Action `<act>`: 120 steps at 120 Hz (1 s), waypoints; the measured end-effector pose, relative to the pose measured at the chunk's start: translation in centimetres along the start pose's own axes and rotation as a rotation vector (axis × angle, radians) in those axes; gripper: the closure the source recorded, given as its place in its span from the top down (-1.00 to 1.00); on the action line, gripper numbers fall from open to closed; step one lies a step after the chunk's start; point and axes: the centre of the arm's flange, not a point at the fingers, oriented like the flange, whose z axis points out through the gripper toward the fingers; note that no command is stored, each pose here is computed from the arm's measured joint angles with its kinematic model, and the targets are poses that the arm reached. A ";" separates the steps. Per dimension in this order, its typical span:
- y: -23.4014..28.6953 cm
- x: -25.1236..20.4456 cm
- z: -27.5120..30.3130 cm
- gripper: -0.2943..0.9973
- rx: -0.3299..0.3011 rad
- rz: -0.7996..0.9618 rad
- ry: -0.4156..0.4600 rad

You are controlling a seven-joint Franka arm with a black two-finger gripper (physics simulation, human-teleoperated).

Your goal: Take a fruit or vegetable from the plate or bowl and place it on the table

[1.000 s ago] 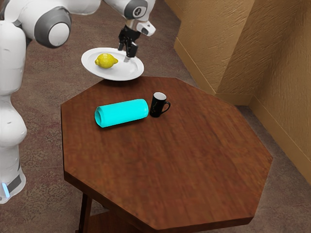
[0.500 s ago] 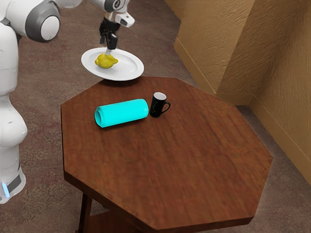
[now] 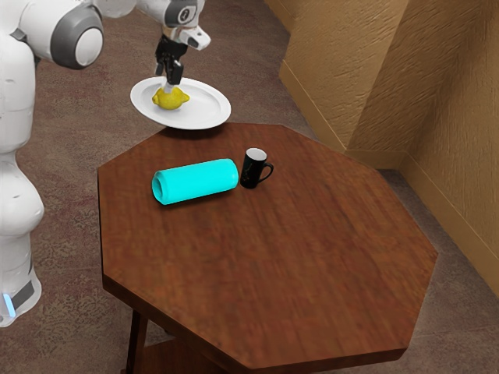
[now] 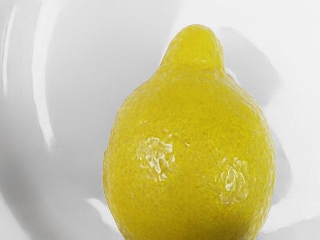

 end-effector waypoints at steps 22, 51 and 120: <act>0.0 0.8 1.3 0.54 -0.008 0.010 0.005; 0.1 1.0 2.1 0.54 -0.015 0.026 0.013; -0.1 1.1 4.1 0.46 -0.036 0.046 0.022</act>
